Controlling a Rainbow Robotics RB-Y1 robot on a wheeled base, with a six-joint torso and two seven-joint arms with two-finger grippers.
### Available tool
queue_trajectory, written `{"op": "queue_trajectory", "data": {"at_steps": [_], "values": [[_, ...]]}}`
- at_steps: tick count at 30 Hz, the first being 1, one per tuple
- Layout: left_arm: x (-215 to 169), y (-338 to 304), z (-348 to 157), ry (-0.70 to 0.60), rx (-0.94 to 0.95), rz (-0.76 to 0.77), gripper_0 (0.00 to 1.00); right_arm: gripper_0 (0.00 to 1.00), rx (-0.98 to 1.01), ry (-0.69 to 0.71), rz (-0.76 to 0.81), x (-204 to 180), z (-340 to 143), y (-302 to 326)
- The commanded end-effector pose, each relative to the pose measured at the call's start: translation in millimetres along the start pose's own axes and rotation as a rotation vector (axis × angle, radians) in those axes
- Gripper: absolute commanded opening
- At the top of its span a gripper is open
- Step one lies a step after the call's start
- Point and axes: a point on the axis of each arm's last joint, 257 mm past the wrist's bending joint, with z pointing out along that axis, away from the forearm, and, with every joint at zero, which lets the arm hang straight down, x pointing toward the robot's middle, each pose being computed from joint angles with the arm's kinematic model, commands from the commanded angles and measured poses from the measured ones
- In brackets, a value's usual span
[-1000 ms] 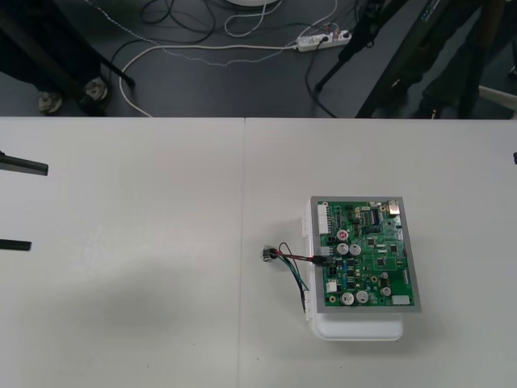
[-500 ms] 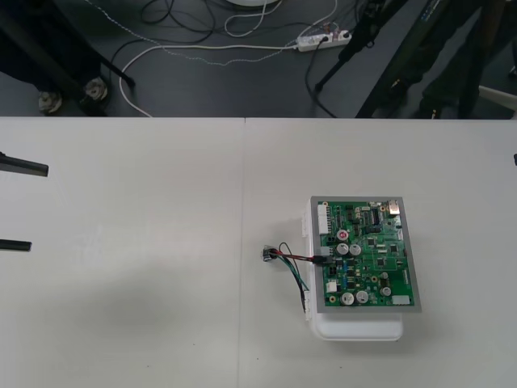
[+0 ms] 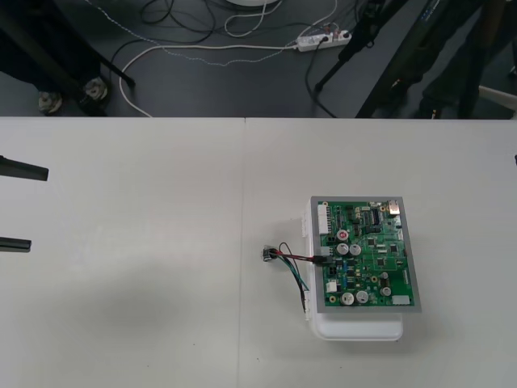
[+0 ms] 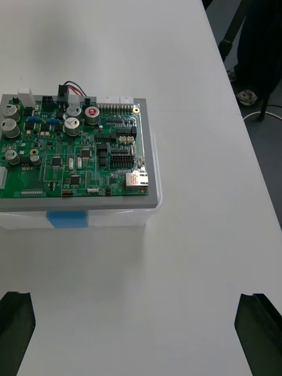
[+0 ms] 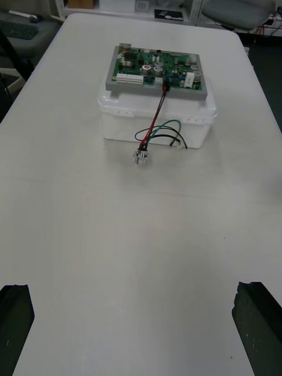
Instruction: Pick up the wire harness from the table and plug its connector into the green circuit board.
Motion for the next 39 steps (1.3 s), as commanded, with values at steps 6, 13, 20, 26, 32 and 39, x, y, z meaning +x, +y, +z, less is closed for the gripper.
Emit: {"op": "queue_trajectory", "data": {"at_steps": [6, 13, 20, 26, 32, 39], "values": [[-8.2, -6.0, -9.2, 0.041, 0.044, 0.043, 1.0, 1.0, -0.007, 0.025, -0.033, 3.9, -8.4, 1.4], [-8.2, -6.0, -9.2, 0.041, 0.044, 0.043, 1.0, 1.0, -0.01, 0.023, -0.021, 4.2, -7.3, 2.5], [-8.2, -6.0, -9.2, 0.041, 0.044, 0.043, 1.0, 1.0, -0.01, 0.023, -0.021, 4.2, -7.3, 2.5], [-8.2, -6.0, -9.2, 0.041, 0.044, 0.043, 1.0, 1.0, -0.01, 0.023, -0.021, 4.2, -7.3, 2.5], [-8.2, -6.0, -9.2, 0.041, 0.044, 0.043, 1.0, 1.0, -0.01, 0.023, -0.021, 4.2, -7.3, 2.5], [-8.2, -6.0, -9.2, 0.041, 0.044, 0.043, 1.0, 1.0, -0.01, 0.023, -0.021, 4.2, -7.3, 2.5]]}}
